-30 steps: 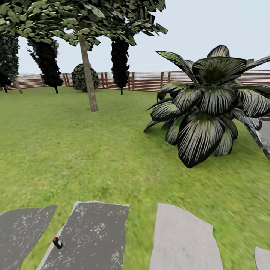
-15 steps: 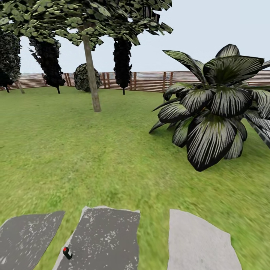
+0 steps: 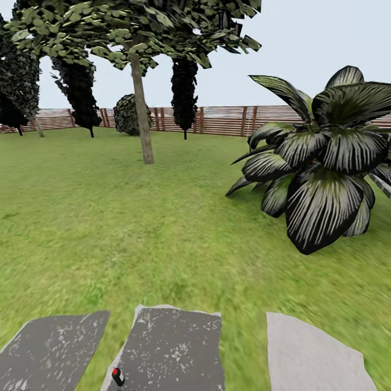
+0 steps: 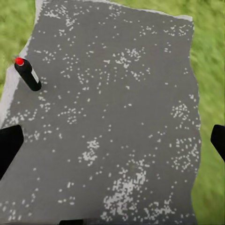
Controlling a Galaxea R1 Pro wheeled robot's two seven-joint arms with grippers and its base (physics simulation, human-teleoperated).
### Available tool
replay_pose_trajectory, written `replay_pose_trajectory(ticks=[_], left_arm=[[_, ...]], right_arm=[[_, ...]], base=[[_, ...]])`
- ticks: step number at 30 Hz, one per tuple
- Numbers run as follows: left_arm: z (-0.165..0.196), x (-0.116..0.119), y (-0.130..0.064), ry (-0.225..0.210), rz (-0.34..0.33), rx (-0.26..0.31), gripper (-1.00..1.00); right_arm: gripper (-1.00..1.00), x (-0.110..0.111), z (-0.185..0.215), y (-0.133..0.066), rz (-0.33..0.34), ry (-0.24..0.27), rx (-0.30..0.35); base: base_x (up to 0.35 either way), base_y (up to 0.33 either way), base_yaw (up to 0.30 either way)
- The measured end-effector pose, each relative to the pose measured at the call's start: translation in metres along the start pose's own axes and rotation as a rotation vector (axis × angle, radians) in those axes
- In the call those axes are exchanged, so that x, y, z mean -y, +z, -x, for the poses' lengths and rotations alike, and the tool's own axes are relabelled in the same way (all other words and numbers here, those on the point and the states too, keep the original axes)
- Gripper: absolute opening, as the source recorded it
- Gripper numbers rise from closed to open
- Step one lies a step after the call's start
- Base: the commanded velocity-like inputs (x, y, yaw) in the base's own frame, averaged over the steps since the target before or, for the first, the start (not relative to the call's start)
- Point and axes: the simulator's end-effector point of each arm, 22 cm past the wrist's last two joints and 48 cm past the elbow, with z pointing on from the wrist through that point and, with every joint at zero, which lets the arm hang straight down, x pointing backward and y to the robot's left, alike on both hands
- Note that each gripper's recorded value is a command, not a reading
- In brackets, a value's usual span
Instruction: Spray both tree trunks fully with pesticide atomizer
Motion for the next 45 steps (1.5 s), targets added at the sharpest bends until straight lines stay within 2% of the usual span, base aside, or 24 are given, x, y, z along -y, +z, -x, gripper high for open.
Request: replay_pose_trajectory(ticks=[8, 24, 35, 45], left_arm=[[0.0002, 0.0003, 0.0, 0.0, 0.0, 0.001, 1.0], [0.0002, 0.0008, 0.0001, 0.001, -0.001, 0.001, 1.0], [0.0001, 0.0016, 0.0001, 0.0, -0.002, 0.001, 1.0], [0.0001, 0.0019, 0.0001, 0.001, -0.003, 0.001, 1.0]], right_arm=[[1.0, 0.0, 0.0004, 0.0001, 0.0, 0.0, 0.0], [1.0, 0.0, -0.0002, -0.0001, 0.0, 0.0, 0.0], [1.0, 0.0001, 0.0002, 0.0001, -0.001, 0.0, 0.0], [1.0, 0.0, 0.0004, 0.0001, 0.0, 0.0, 0.001]], base=[[0.004, 0.069, 0.24], [0.0, 0.004, 0.066], [0.0, -0.147, 0.278], [0.003, -0.023, 0.295]])
